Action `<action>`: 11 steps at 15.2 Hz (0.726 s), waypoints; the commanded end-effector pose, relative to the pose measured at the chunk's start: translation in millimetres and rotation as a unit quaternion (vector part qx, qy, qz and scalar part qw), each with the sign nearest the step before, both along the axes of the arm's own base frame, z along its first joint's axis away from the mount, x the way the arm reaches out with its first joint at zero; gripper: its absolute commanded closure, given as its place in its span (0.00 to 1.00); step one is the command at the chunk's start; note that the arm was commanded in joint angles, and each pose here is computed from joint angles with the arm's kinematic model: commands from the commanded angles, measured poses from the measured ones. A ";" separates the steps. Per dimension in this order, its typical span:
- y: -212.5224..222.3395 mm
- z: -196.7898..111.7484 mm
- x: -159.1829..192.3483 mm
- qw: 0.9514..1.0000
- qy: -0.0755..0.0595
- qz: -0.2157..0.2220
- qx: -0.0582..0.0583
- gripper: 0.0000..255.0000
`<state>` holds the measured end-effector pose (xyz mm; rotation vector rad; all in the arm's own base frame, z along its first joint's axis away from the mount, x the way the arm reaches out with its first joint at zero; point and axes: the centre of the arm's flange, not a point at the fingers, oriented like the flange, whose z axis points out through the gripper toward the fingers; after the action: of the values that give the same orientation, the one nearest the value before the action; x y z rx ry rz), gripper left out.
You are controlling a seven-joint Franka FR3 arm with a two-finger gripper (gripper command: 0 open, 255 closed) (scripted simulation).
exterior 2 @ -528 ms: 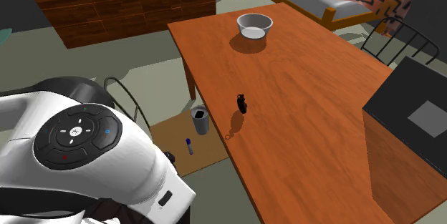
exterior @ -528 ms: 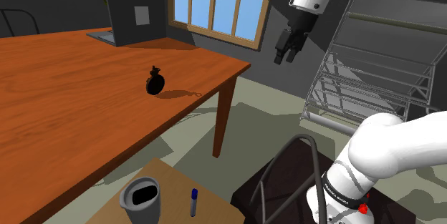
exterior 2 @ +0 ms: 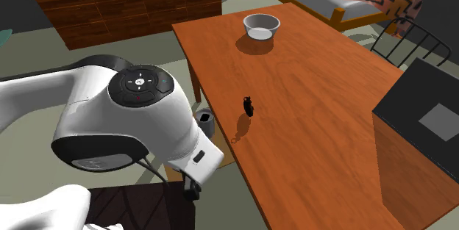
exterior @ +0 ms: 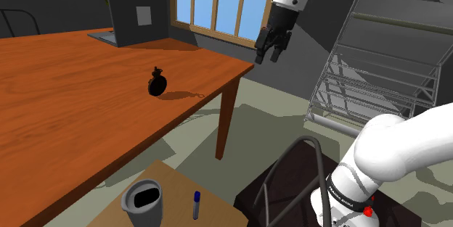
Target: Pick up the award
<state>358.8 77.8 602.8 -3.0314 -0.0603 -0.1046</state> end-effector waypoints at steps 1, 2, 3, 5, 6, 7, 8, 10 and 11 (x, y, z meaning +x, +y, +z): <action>25.0 -1.8 12.5 1.000 0.001 -0.002 0.000 0.00; 36.6 -2.1 19.0 1.000 0.002 -0.002 0.000 0.00; 48.2 -2.3 25.6 1.000 0.002 -0.003 -0.001 0.00; 71.4 -2.9 38.9 1.000 0.003 -0.005 -0.001 0.00; 83.0 -3.2 45.5 1.000 0.004 -0.005 -0.001 0.00; 94.6 -3.5 52.2 1.000 0.005 -0.006 -0.002 0.00; 106.1 -3.9 58.9 1.000 0.005 -0.007 -0.002 0.00; 129.2 -4.5 72.3 1.000 0.006 -0.008 -0.003 0.00; 140.8 -4.9 79.0 1.000 0.007 -0.009 -0.003 0.00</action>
<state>431.9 209.4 598.6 -3.0383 -0.0364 -0.0867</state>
